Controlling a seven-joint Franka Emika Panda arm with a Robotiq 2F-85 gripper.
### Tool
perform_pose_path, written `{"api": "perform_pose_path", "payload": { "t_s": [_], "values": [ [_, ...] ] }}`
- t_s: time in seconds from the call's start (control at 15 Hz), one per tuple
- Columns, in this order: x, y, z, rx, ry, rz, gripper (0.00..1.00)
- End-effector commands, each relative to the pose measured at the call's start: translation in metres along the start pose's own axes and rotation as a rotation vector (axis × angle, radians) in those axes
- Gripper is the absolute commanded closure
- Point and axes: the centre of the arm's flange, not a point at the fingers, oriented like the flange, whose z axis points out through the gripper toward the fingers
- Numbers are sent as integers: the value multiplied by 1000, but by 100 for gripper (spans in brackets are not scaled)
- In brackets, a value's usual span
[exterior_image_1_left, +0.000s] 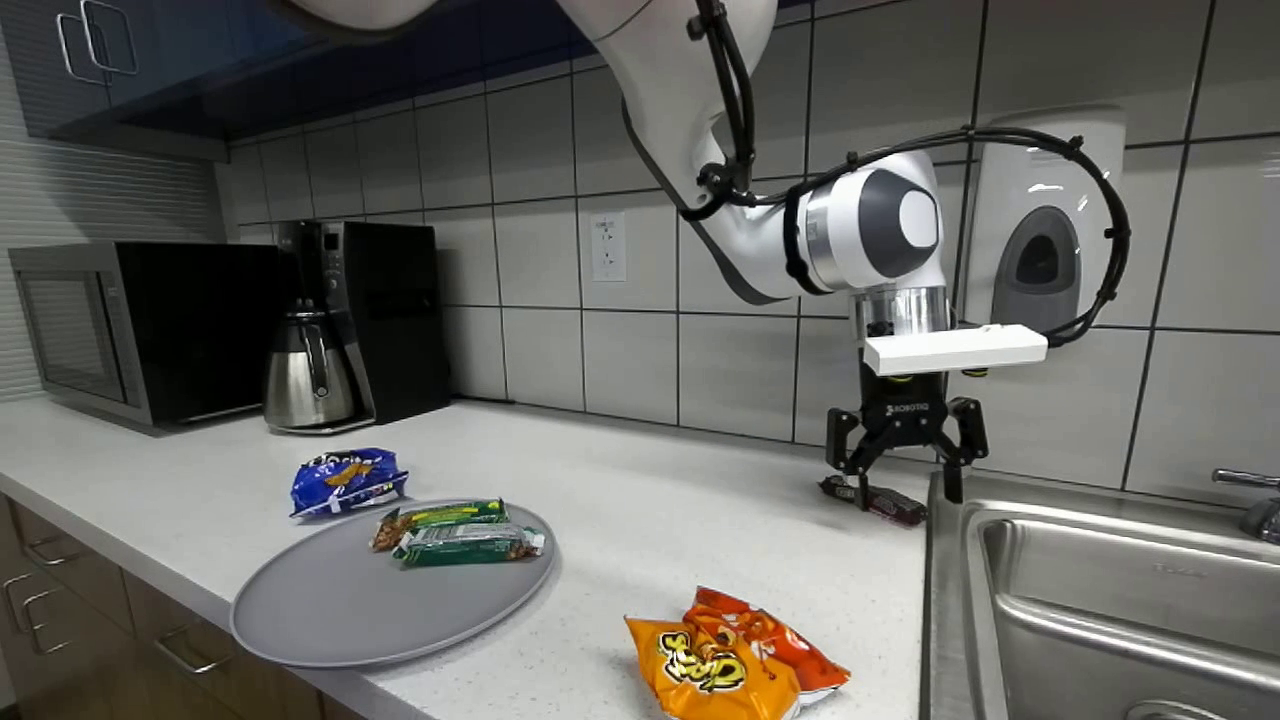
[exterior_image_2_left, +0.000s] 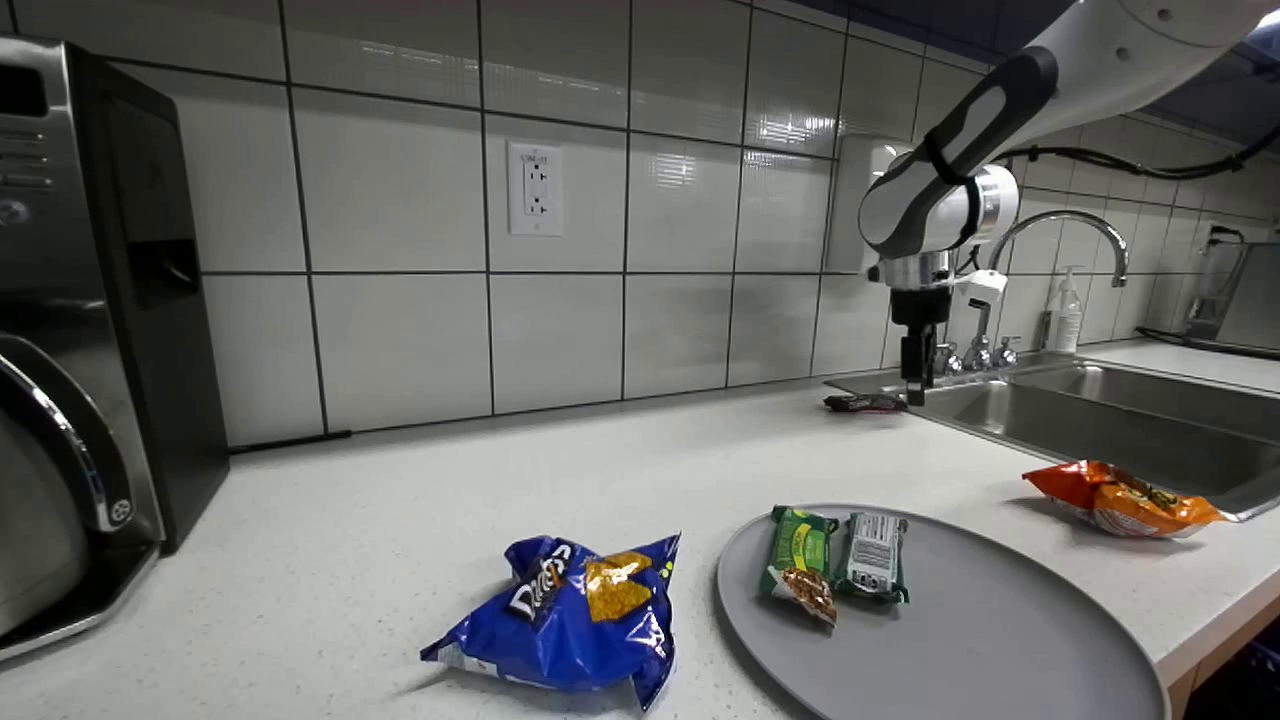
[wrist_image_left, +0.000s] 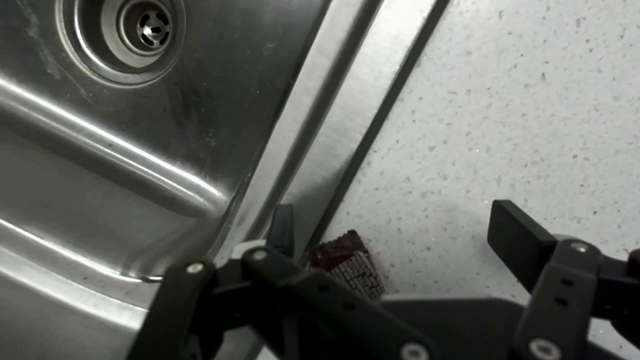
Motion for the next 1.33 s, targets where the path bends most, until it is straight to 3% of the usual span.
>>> {"api": "perform_pose_path", "payload": {
  "t_s": [0.0,1.27],
  "values": [
    [18,23,-5,-6,-7,-72,0],
    [61,22,5,13,33,-229,0]
  ]
}}
